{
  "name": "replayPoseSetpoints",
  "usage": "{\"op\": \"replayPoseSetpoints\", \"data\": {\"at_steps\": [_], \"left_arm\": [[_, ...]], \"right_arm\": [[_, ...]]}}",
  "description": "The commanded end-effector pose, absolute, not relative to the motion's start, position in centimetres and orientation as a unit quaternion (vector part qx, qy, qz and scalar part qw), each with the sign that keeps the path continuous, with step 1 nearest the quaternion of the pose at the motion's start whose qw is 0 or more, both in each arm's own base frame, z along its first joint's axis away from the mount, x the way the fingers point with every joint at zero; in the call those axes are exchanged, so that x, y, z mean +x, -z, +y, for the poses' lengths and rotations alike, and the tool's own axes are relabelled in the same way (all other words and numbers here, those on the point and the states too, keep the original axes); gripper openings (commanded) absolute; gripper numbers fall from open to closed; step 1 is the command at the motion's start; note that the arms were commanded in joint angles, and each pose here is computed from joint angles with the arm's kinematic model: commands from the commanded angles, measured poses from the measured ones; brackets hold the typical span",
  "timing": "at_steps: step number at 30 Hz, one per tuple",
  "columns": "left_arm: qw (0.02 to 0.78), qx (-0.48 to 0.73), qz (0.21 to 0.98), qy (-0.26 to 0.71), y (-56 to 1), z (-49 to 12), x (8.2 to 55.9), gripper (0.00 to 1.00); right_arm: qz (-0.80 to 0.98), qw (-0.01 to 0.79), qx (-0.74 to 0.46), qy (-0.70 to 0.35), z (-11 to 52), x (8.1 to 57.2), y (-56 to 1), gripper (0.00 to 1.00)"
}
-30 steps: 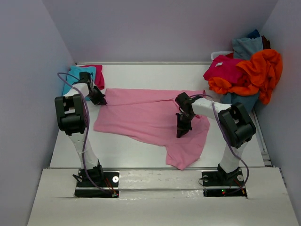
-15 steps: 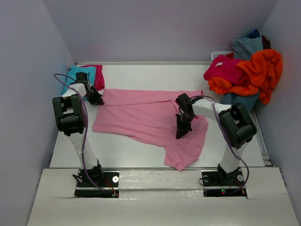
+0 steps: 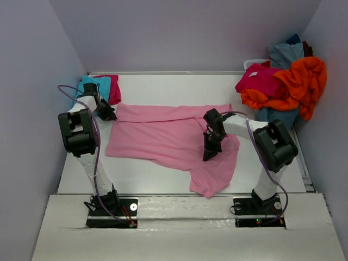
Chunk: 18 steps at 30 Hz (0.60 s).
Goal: Fold and stack the t-shirts
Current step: Smooth out the 1/3-folded T-shirt at the center of the board.
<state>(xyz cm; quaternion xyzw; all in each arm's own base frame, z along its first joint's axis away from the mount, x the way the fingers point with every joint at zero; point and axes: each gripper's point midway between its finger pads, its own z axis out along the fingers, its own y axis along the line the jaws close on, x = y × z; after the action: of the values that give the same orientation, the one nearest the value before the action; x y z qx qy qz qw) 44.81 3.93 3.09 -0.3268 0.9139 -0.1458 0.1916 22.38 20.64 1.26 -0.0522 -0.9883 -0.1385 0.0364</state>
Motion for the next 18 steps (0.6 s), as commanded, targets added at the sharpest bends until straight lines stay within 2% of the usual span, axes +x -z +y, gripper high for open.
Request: {"op": "replayPoseSetpoints", "data": {"at_steps": [1, 18], "left_arm": [[0.231, -0.321, 0.908, 0.138, -6.2, 5.1, 45.9, 0.06], [0.217, -0.342, 0.908, 0.106, -6.0, 6.0, 43.6, 0.06]], "right_arm": [[-0.995, 0.062, -0.048, 0.053, 17.2, 20.0, 2.7, 0.19], [-0.996, 0.057, -0.046, 0.045, 17.1, 20.5, 2.8, 0.18]]}}
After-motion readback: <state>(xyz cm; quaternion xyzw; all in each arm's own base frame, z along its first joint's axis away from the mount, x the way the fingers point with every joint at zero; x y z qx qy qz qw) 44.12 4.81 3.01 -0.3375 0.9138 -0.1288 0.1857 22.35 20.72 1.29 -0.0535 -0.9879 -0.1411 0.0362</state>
